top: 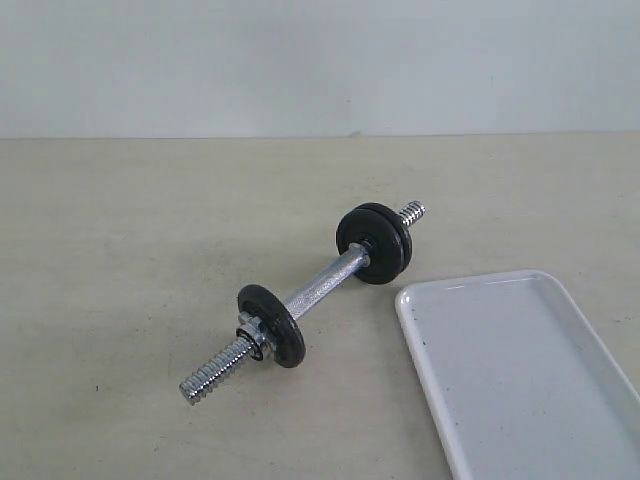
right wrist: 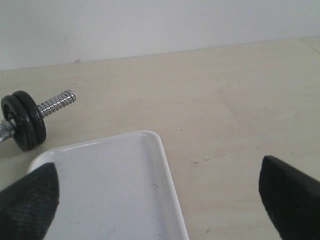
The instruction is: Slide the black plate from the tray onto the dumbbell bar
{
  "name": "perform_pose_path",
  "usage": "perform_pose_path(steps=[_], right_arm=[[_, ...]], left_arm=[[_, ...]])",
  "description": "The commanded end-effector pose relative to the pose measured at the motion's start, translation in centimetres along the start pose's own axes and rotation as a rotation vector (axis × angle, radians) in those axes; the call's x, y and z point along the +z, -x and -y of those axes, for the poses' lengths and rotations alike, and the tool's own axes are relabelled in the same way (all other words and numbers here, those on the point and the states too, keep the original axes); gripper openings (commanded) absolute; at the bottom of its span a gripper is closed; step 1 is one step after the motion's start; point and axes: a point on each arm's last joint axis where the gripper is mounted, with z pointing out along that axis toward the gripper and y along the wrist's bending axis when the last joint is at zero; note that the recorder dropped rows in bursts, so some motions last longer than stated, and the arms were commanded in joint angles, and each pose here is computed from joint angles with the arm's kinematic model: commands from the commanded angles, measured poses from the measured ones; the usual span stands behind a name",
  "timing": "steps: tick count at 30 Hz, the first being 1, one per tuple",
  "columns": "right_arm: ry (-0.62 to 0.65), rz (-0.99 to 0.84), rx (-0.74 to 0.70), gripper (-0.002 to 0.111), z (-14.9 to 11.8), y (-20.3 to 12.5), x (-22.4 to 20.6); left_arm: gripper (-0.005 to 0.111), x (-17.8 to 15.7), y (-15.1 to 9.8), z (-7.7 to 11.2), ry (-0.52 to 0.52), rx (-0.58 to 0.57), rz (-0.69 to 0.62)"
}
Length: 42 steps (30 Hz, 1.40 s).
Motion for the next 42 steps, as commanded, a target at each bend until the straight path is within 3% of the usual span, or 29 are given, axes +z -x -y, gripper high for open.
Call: perform_pose_path(steps=[1,6,12,42], right_arm=[[0.002,0.01,-0.006,0.104,-0.01,0.08,-0.04],[0.002,0.01,-0.008,0.104,-0.01,0.08,-0.04],[0.002,0.01,-0.008,0.104,-0.01,0.08,-0.04],[0.002,0.01,-0.005,0.104,-0.01,0.08,-0.04]], left_arm=[[0.005,0.0,0.66,-0.08,0.011,0.009,0.082],[0.005,0.01,0.51,0.06,-0.006,-0.047,0.066],[0.005,0.02,0.48,0.02,0.002,0.06,0.062],[0.005,0.02,0.4,0.03,0.001,0.062,0.054]])
